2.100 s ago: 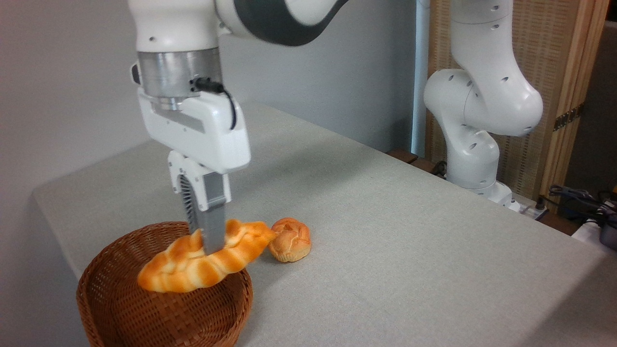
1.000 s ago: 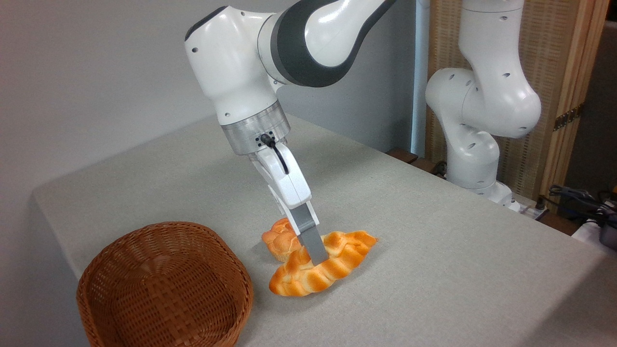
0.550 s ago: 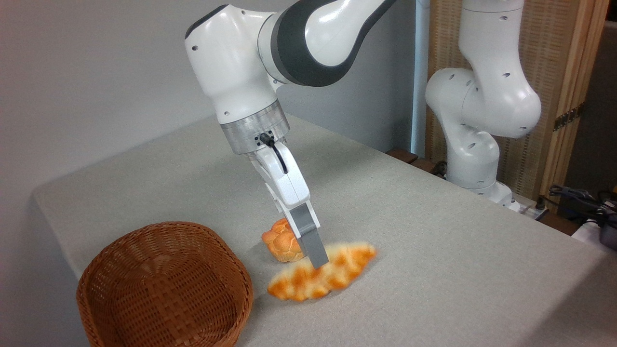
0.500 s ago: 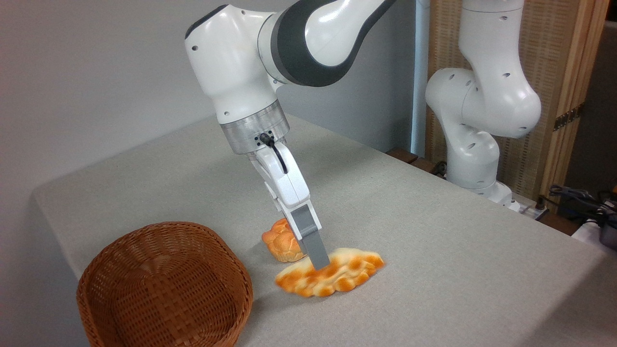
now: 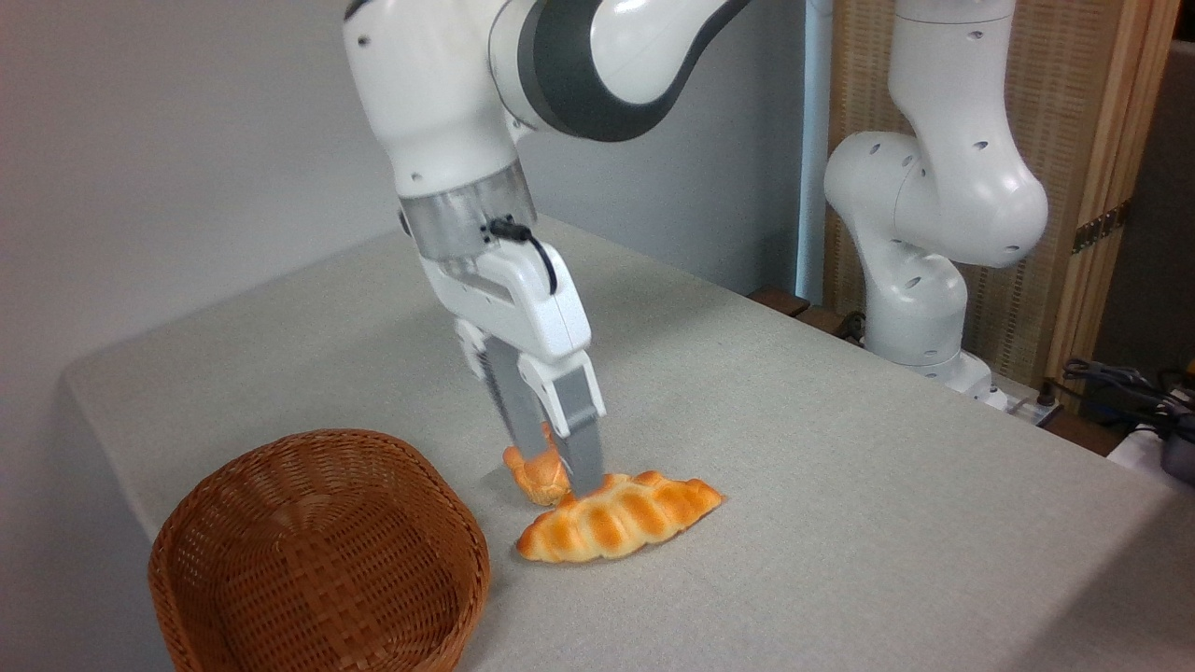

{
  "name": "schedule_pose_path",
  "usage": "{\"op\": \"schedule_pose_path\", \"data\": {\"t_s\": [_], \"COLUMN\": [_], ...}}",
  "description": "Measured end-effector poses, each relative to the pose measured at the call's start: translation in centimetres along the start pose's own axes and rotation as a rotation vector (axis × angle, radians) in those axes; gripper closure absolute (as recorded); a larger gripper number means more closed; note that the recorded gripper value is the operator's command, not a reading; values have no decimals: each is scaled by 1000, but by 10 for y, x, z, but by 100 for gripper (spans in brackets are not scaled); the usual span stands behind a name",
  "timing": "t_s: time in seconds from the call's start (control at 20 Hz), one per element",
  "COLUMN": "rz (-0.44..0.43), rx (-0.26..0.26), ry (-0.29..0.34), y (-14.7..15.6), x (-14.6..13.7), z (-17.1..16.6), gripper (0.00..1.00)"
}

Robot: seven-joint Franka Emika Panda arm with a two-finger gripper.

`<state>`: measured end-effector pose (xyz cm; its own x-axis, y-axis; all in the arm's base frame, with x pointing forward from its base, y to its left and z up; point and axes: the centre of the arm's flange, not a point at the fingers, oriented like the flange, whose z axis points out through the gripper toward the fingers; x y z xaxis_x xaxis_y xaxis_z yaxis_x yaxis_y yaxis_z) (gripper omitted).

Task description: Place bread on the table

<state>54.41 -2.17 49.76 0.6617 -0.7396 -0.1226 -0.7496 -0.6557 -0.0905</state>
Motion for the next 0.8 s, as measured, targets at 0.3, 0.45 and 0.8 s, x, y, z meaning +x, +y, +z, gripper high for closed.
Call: {"op": "schedule_pose_path", "data": {"t_s": [0.3,0.45,0.8], "rz": [-91,-110,-117], "rx": [-45,-122,-144], "ry": [170,194,183], "y": [-3,-1,-2], "x": [6,-2,-16], "z": [-63,-96,-131], "gripper": [0,0,0]}}
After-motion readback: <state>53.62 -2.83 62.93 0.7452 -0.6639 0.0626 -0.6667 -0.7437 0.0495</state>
